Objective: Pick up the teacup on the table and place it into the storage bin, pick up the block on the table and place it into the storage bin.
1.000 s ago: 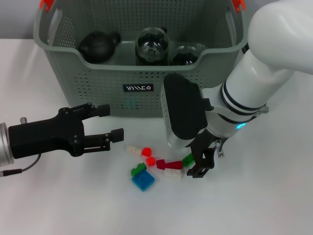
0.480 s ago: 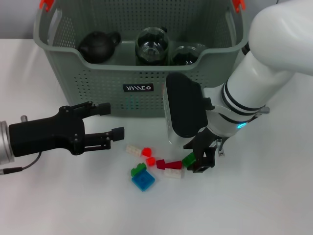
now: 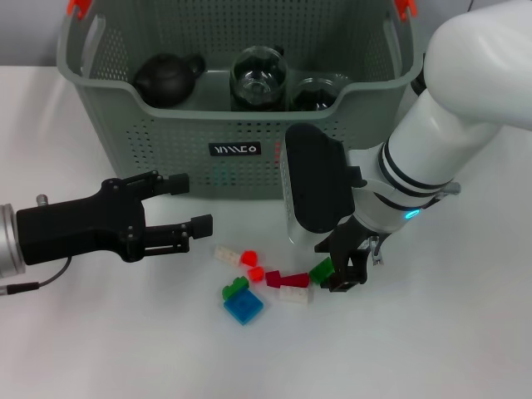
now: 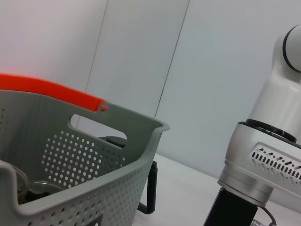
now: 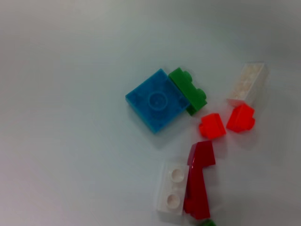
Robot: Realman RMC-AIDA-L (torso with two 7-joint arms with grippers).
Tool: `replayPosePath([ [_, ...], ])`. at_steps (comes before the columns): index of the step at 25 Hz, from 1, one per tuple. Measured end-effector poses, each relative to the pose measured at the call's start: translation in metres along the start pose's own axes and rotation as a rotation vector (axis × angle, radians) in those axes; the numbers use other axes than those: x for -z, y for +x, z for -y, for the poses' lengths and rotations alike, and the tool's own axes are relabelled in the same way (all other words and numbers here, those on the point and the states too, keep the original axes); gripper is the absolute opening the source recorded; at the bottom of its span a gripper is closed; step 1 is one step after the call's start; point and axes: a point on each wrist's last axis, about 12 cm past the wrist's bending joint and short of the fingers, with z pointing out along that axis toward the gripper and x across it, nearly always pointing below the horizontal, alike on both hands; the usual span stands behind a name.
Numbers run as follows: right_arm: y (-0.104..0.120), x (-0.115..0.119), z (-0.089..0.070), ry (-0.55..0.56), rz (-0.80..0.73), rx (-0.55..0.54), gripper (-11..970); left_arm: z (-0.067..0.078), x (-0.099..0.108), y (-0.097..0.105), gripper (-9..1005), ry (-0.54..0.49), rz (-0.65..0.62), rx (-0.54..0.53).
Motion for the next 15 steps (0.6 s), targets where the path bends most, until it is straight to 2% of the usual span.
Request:
replayPosePath([
  [15,-0.0014,-0.0005,-0.0013,-0.013,0.004,-0.020,255,-0.0004,0.0005,-0.0004,860,-0.002,0.000,-0.001],
])
